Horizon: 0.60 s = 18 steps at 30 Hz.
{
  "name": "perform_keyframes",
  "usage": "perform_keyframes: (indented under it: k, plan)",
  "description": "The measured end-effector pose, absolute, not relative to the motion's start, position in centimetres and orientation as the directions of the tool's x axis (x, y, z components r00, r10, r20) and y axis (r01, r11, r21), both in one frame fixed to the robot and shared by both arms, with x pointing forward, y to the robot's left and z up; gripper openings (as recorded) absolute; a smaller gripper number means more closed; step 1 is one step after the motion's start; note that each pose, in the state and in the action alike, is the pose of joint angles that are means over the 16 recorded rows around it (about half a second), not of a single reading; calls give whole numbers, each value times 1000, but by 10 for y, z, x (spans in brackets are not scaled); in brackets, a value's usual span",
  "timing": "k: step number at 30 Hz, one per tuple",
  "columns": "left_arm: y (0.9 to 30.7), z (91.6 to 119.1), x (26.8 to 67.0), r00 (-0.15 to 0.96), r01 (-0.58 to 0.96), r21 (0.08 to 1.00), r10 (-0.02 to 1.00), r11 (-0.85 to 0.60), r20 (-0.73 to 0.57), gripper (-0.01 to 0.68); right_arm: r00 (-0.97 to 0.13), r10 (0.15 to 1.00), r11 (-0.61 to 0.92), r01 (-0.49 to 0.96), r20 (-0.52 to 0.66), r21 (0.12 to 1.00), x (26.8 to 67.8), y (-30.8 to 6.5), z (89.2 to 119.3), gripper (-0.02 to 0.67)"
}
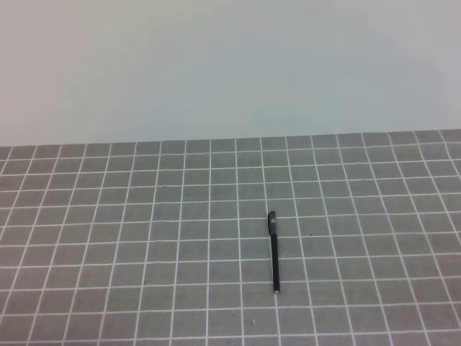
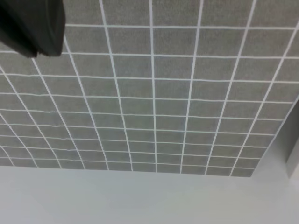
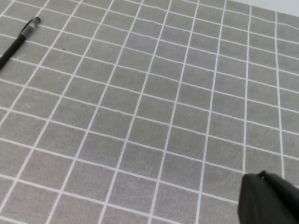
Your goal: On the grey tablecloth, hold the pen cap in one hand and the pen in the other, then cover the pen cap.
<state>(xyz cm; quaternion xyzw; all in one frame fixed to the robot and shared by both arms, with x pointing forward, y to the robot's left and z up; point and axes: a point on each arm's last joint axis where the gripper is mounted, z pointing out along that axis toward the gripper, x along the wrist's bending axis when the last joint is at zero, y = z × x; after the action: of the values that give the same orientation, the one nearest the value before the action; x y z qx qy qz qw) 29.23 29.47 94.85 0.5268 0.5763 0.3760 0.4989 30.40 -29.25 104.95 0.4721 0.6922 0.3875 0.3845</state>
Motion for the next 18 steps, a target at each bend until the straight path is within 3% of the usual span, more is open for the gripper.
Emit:
perform_keyframes:
  k: [18]
  plan:
    - [295,948,292,52,234,958,982,164,-181,0,-259,951,254,355,-167,899,304,-292,1050,3]
